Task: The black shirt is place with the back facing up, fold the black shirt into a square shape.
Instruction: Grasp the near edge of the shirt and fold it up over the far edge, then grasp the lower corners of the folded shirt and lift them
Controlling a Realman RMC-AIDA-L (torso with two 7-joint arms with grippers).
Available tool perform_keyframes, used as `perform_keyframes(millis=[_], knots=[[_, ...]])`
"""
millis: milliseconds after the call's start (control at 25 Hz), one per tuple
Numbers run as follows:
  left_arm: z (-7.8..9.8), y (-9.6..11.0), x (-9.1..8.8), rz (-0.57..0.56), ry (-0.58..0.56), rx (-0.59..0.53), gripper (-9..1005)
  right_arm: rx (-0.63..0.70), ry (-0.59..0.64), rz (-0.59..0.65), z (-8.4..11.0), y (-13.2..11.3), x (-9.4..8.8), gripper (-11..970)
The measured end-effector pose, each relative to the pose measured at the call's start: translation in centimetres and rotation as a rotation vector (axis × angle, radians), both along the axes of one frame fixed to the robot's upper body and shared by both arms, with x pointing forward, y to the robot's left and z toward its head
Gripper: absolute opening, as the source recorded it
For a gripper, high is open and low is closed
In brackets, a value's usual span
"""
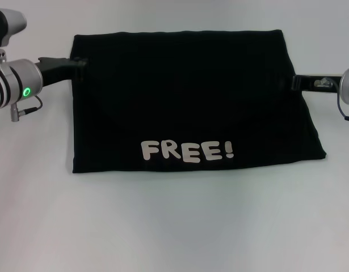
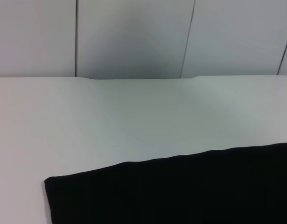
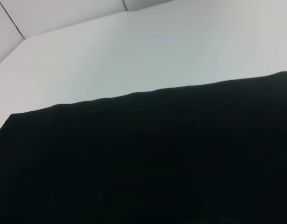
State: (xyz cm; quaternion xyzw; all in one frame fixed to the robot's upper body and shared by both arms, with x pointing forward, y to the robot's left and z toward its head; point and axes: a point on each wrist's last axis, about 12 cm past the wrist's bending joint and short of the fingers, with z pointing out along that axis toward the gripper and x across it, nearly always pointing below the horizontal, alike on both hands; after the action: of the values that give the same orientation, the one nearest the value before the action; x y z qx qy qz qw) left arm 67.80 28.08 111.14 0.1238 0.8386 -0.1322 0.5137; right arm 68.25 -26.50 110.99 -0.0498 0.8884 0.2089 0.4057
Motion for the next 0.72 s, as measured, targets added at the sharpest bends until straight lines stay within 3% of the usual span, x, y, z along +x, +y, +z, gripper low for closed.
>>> perform_keyframes(millis=[200,400,520,720], knots=[[-0.4,-0.3,-0.3,-0.027,-0.005,0.036,145,0.002,0.005,-0.01,-0.4,-0.4,-0.4,75],[-0.3,-0.3,-0.3,-0.028,-0.009,0.048,256,-0.003,-0.029,-0.038,-0.1,-1.2,-0.5,302],[0.1,0.3,-0.2,-0.009,-0.021,0.048,323,0.012,-0.077,-0.053,0.6,-1.8,-0.5,547],[0.8,1.8,-1.0,0.011,-0.021,0.013,614,0.079,-0.119,-0.048,1.6,-2.8,-0.9,614]])
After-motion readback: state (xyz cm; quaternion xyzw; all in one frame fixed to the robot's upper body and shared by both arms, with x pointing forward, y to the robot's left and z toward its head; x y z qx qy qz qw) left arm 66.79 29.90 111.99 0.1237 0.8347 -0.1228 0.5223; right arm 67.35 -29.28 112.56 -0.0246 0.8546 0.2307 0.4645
